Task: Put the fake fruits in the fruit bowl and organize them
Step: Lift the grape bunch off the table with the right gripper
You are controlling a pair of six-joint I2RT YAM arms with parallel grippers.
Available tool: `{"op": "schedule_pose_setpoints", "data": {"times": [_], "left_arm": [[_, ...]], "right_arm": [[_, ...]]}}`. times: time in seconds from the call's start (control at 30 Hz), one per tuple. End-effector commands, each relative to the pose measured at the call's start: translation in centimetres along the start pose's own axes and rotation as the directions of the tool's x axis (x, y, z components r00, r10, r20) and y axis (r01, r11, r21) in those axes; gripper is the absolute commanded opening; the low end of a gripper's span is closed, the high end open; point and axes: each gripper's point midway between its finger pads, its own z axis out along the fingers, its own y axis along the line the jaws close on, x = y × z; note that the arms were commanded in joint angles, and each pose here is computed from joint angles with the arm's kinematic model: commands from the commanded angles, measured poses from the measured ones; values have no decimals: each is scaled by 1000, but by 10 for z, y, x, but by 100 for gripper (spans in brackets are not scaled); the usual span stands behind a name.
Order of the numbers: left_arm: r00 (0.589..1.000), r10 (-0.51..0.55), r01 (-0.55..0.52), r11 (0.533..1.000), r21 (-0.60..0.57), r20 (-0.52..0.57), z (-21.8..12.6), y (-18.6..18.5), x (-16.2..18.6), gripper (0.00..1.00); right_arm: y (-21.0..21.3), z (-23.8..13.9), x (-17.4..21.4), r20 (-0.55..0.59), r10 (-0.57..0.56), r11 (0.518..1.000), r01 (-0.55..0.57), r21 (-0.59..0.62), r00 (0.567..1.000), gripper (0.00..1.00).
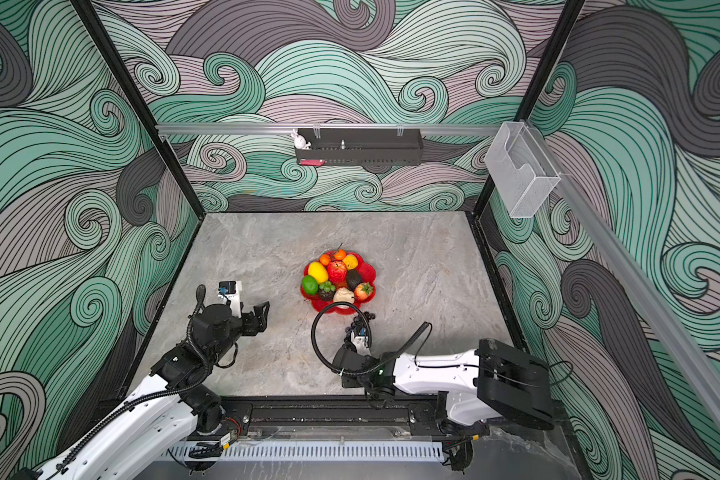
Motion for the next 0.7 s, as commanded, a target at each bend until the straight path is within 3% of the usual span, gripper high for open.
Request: {"op": "schedule_pose_setpoints", "data": {"times": [0.0,0.13,0.5,0.67], "left_arm": [[1000,4,-4,1000,-6,23,-1,0,-5,83],[1000,5,-5,1000,-7,25,-1,0,-6,83],[1000,6,-6,1000,-7,24,-1,0,-6,83],[1000,5,-5,1000,-10,27,-2,1,-6,83]], "right_arm": [[-13,4,-8,25,-1,997,-1,71,1000,23],[-23,-1,-18,64,-20,989,10,148,998,21],[-28,-7,-27,105,-28,987,11,161,994,4],[-36,-17,-31,129,-29,985,6,174,991,1]]}}
